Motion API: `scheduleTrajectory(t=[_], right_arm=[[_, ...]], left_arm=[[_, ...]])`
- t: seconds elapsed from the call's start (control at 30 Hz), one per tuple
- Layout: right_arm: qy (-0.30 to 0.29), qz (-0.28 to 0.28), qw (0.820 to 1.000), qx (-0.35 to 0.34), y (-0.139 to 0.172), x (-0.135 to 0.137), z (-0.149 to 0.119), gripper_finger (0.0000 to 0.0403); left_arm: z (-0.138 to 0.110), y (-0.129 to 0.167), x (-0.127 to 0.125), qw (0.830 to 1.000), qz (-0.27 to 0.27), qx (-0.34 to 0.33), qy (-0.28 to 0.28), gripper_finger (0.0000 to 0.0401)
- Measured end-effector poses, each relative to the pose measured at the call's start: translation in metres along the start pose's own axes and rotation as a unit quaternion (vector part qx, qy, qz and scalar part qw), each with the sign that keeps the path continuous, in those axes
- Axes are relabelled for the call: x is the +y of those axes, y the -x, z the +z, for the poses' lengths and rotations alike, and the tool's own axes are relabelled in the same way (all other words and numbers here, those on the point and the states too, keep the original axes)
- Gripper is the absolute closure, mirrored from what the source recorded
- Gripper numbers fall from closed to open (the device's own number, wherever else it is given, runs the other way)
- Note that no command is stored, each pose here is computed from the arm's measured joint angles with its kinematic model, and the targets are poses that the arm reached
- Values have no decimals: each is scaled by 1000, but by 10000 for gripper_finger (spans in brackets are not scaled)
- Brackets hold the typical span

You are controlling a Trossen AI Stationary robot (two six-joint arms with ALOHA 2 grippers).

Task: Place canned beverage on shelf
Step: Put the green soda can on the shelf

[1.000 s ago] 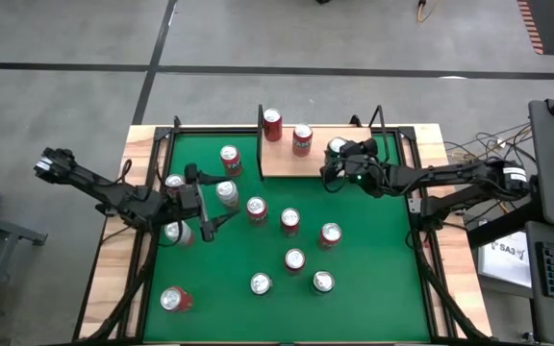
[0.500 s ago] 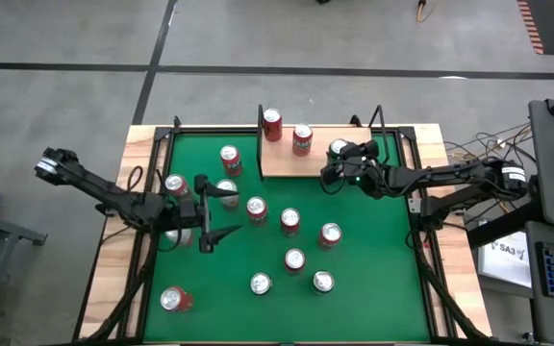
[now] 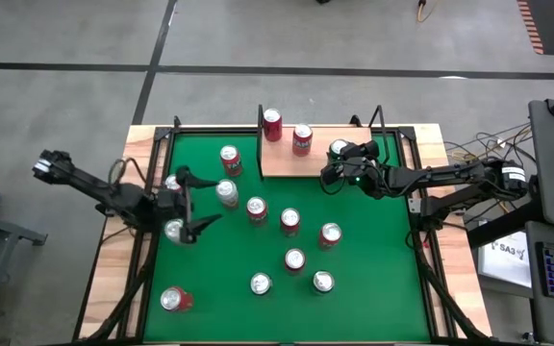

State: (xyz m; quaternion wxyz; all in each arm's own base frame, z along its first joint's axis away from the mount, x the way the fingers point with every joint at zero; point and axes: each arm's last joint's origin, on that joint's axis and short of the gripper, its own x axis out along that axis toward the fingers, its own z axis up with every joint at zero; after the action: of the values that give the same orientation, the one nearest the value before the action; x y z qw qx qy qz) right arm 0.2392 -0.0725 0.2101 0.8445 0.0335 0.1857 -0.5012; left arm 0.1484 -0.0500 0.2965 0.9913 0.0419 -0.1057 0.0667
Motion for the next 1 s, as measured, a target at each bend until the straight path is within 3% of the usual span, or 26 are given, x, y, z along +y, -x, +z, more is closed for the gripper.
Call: scheduleTrajectory(t=[0.47, 1.0], right_arm=[[-4, 0, 1000, 0, 0, 0, 0, 104], [-30, -11, 999, 8, -3, -4, -3, 78]], left_arm=[[-22, 40, 20, 999, 6, -33, 34, 36], [-20, 47, 24, 998, 11, -51, 29, 35]])
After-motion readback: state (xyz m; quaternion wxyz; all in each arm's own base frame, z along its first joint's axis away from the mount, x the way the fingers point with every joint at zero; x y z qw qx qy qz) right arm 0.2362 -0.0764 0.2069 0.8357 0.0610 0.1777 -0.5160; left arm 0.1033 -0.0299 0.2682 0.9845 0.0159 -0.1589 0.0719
